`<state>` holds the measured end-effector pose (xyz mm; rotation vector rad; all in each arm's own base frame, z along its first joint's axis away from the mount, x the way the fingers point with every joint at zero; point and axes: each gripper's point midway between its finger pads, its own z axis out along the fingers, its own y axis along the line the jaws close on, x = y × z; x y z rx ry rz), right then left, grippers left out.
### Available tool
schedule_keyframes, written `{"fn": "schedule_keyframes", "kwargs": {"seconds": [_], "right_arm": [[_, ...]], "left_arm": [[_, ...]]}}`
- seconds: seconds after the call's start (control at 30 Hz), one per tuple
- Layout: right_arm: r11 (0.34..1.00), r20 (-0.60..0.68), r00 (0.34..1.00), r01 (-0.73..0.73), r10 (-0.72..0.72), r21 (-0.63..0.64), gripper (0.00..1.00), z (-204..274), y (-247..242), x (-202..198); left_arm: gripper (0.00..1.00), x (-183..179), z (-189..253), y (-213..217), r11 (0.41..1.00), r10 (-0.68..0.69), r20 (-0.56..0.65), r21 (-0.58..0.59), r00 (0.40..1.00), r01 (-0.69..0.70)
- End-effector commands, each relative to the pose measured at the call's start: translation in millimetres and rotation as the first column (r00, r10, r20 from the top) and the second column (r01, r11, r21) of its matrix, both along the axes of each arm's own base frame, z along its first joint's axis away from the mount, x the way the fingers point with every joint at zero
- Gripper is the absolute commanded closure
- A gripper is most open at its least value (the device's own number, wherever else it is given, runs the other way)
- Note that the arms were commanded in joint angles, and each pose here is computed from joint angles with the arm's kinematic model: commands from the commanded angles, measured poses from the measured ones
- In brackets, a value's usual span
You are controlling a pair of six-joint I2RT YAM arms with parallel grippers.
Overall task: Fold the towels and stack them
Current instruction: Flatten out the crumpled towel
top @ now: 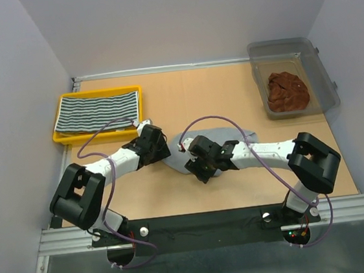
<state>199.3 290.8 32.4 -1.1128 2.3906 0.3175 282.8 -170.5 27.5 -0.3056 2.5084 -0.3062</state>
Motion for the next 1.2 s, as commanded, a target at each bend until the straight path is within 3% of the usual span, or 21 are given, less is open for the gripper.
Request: {"fn": "schedule_keyframes", "kwargs": {"seconds": [0.0, 0.07, 0.17, 0.27, 0.33, 0.4, 0.67, 0.83, 0.93, 0.97, 1.0, 1.03, 1.07, 1.1, 1.17], "right_arm": [[1.0, 0.024, 1.0, -0.013, 0.013, 0.0, 0.42, -7, 2, 0], [1.0, 0.023, 1.0, -0.011, 0.011, -0.001, 0.43, -9, 1, -1], [1.0, 0.03, 1.0, -0.003, 0.003, -0.001, 0.52, -10, -1, 0], [1.0, 0.047, 0.999, 0.007, -0.007, 0.0, 0.6, -7, -3, 2], [1.0, 0.067, 0.998, 0.018, -0.018, 0.01, 0.66, -1, -4, 5], [0.999, 0.089, 0.996, 0.026, -0.029, 0.026, 0.73, 8, -2, 9], [0.997, 0.213, 0.974, 0.071, -0.075, 0.027, 0.99, 37, -12, 30], [0.99, 0.209, 0.97, 0.111, -0.127, 0.085, 0.99, 63, -25, 41], [0.986, 0.192, 0.977, 0.064, -0.093, 0.156, 0.99, 82, -15, 39], [0.985, 0.188, 0.978, 0.06, -0.091, 0.164, 0.99, 84, -13, 40], [0.986, 0.176, 0.981, 0.053, -0.081, 0.156, 0.99, 79, -13, 39], [0.988, 0.17, 0.982, 0.051, -0.076, 0.149, 0.99, 77, -13, 38], [0.989, 0.167, 0.983, 0.059, -0.081, 0.136, 0.99, 72, -15, 39], [0.991, 0.162, 0.983, 0.067, -0.085, 0.115, 0.99, 65, -19, 38], [0.993, 0.147, 0.986, 0.071, -0.085, 0.096, 0.99, 56, -21, 37]], "left_arm": [[0.32, -6, -21, 6, 0.999, 0.005, -0.058, 0.036, 0.998, -0.003], [0.35, -8, -29, 7, 0.999, 0.002, -0.079, 0.053, 0.997, 0.003], [0.48, -10, -40, 8, 0.997, 0.001, -0.107, 0.071, 0.994, 0.006], [0.67, -12, -49, 6, 0.997, -0.01, -0.136, 0.076, 0.991, 0.02], [0.88, -13, -52, 3, 0.997, -0.021, -0.15, 0.068, 0.988, 0.031], [1.0, -13, -50, -1, 0.998, -0.035, -0.149, 0.053, 0.988, 0.044], [1.0, -8, -13, -10, 0.999, -0.053, -0.074, 0.002, 0.996, 0.053], [1.0, -37, -11, -7, 0.996, -0.055, -0.087, -0.072, 0.995, 0.048], [1.0, -43, 9, -4, 0.992, -0.057, -0.024, -0.112, 0.998, 0.054], [0.97, -46, 11, -2, 0.992, -0.055, -0.023, -0.117, 0.998, 0.052], [0.83, -50, 16, -3, 0.989, -0.051, -0.016, -0.138, 0.999, 0.048], [0.83, -52, 14, -3, 0.989, -0.056, -0.024, -0.14, 0.998, 0.052], [0.76, -54, 19, -4, 0.986, -0.055, -0.011, -0.157, 0.998, 0.053], [0.59, -56, 20, -6, 0.984, -0.051, -0.011, -0.171, 0.999, 0.048], [0.4, -62, 23, -9, 0.981, -0.064, 0.0, -0.181, 0.998, 0.063]]}}
